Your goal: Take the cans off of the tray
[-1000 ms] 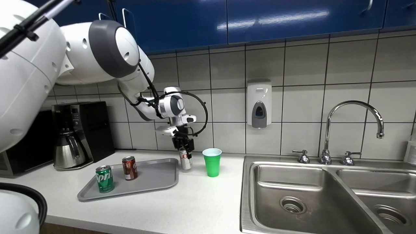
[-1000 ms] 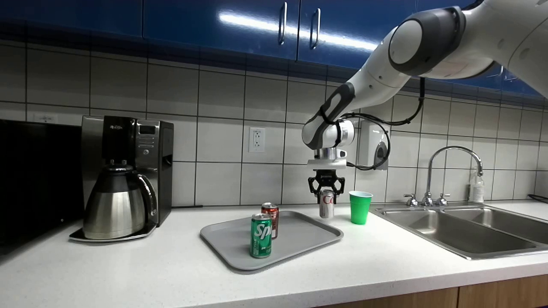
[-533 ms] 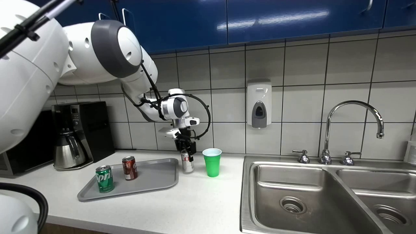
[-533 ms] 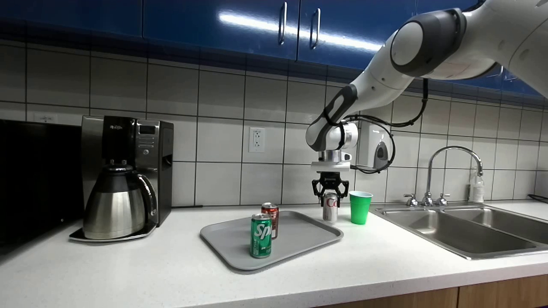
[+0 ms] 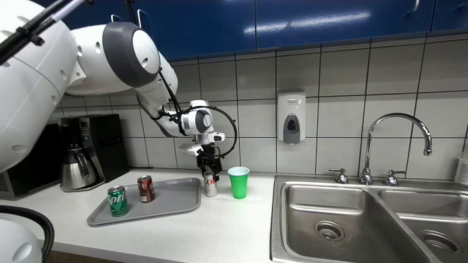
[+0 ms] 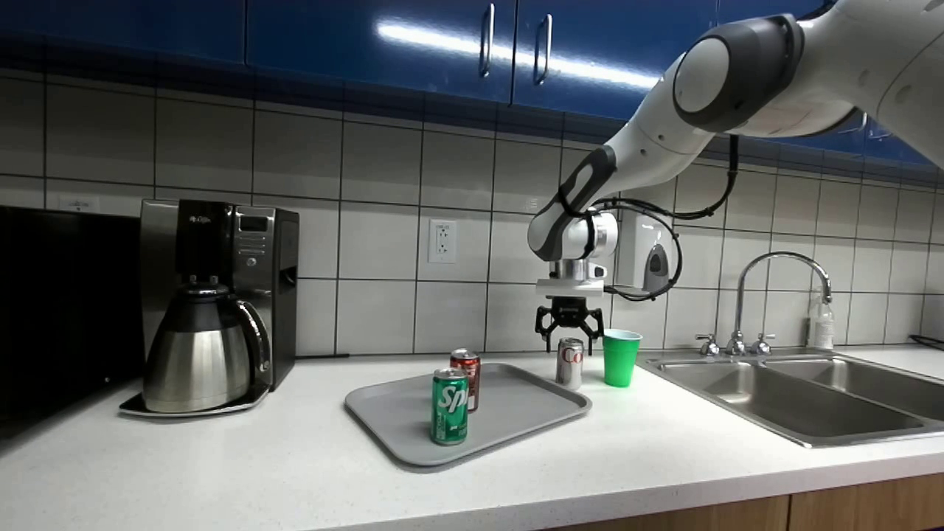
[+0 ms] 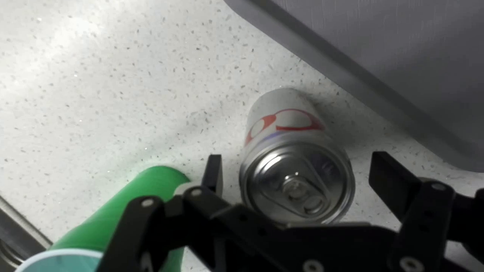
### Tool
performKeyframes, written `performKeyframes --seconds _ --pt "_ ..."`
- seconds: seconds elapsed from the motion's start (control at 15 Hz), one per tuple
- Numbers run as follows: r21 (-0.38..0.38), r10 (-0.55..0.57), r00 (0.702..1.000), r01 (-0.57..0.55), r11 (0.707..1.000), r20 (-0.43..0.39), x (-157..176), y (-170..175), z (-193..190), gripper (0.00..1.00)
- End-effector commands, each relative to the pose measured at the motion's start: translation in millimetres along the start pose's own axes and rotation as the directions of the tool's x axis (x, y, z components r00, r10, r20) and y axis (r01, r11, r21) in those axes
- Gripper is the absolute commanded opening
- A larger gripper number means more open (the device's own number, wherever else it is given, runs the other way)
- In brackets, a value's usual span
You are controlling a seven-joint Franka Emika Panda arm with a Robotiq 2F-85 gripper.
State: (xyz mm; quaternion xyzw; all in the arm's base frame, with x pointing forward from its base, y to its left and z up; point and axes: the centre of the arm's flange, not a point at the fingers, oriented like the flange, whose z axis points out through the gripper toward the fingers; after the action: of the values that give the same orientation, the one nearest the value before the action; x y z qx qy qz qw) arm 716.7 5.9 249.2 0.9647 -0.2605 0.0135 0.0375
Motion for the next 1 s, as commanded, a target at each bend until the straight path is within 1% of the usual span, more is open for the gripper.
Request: performKeyframes --seconds 0.0,0.2,0.4,0.73,0.93 --pt "0.04 0.019 0.999 -0.018 0.999 -0.035 -14 5 -19 1.0" --pt "0.084 0.012 0.995 -0.004 0.996 -0.096 -26 6 -38 1.0" --pt "0.104 0.011 0.988 0.005 0.995 -0.153 -38 6 -57 1.0" --pt "0.14 0.022 0.98 0.006 0.99 -0.2 -58 13 -77 1.0" --pt "0.15 -0.002 0.973 0.037 0.988 -0.229 -74 15 -88 1.0"
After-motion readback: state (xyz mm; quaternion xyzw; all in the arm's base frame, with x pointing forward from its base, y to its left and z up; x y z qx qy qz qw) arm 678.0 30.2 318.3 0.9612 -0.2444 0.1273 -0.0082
